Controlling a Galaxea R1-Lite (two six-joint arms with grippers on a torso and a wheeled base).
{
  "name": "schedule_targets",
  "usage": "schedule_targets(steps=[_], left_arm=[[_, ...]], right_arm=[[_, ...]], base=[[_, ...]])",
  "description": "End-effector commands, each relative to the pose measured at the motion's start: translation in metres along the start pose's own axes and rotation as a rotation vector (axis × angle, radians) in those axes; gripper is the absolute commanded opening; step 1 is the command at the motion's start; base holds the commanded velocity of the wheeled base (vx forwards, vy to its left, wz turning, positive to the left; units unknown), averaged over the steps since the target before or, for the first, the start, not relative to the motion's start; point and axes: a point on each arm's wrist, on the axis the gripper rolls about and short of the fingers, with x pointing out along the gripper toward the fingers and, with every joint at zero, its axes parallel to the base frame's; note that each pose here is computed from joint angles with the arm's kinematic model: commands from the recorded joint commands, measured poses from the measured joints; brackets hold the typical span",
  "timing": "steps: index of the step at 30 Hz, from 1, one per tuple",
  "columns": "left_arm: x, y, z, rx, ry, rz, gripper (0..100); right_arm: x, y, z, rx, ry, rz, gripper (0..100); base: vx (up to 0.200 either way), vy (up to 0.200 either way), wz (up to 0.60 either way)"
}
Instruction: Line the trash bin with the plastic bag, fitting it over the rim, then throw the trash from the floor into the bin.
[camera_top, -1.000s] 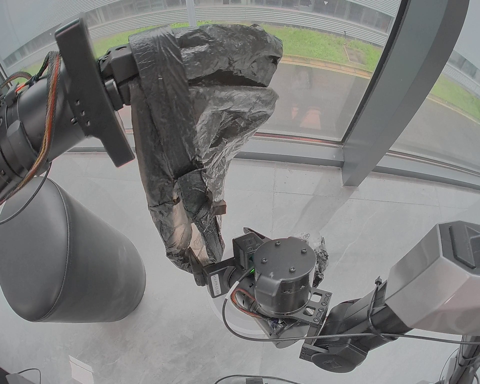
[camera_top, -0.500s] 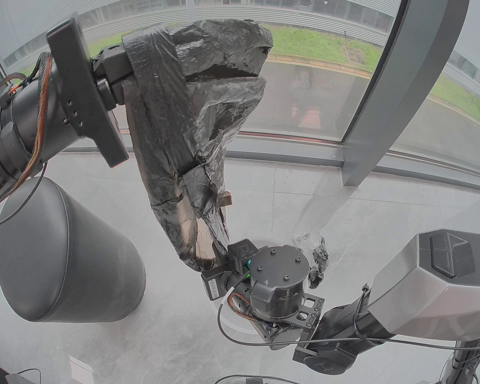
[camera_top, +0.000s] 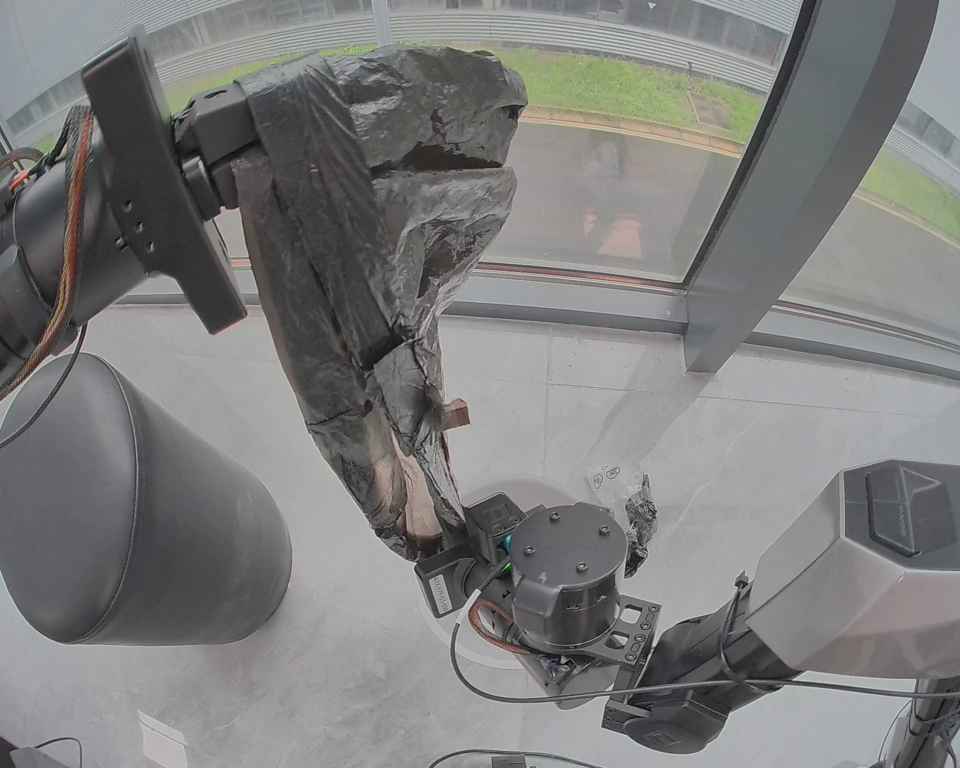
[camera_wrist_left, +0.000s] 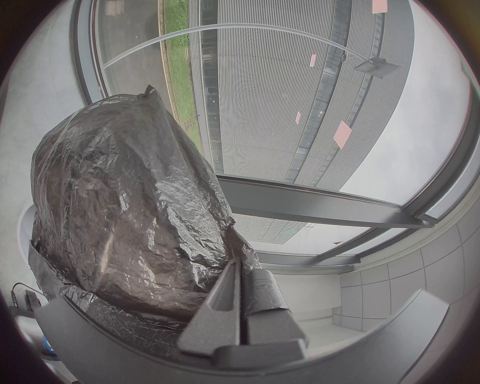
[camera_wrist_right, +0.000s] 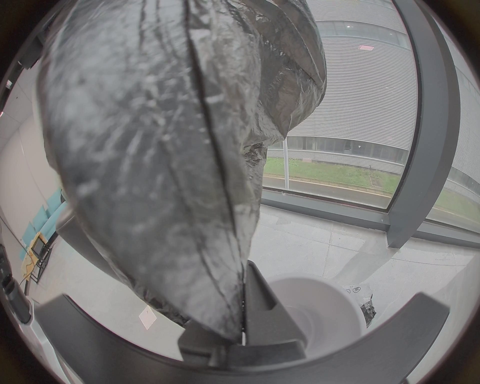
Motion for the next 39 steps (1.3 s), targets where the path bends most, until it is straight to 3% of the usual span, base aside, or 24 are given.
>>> schedule_targets(steps=[1, 7, 10, 15, 23, 33, 39], left_arm=[[-0.001, 0.002, 0.001, 0.003, -0.008, 0.008, 0], [0.0, 0.03, 0.009, 0.043, -0.035, 0.101, 0], [-0.004, 0.042, 0.008, 0.049, -0.032, 0.14, 0], [-0.007, 0.057, 0.003, 0.054, -0.016, 0.187, 0], [-0.008, 0.077, -0.002, 0.041, 0.004, 0.249, 0], [0.0, 0.098, -0.004, 0.012, 0.031, 0.306, 0], [0.001, 0.11, -0.006, -0.006, 0.043, 0.34, 0]], right_arm=[[-0.009, -0.019, 0.004, -0.04, 0.042, 0.002, 0], [-0.034, -0.046, 0.012, -0.099, 0.196, 0.181, 0], [-0.046, -0.061, 0.02, -0.096, 0.27, 0.286, 0], [-0.051, -0.073, 0.031, -0.074, 0.335, 0.382, 0], [-0.053, -0.078, 0.04, 0.111, 0.485, 0.584, 0], [-0.066, -0.089, 0.036, 0.164, 0.624, 0.712, 0], [-0.078, -0.095, 0.035, 0.149, 0.689, 0.796, 0]], base=[[0.0, 0.0, 0.0], [0.0, 0.0, 0.0], [0.0, 0.0, 0.0], [0.0, 0.0, 0.0], [0.0, 0.0, 0.0], [0.0, 0.0, 0.0], [0.0, 0.0, 0.0]])
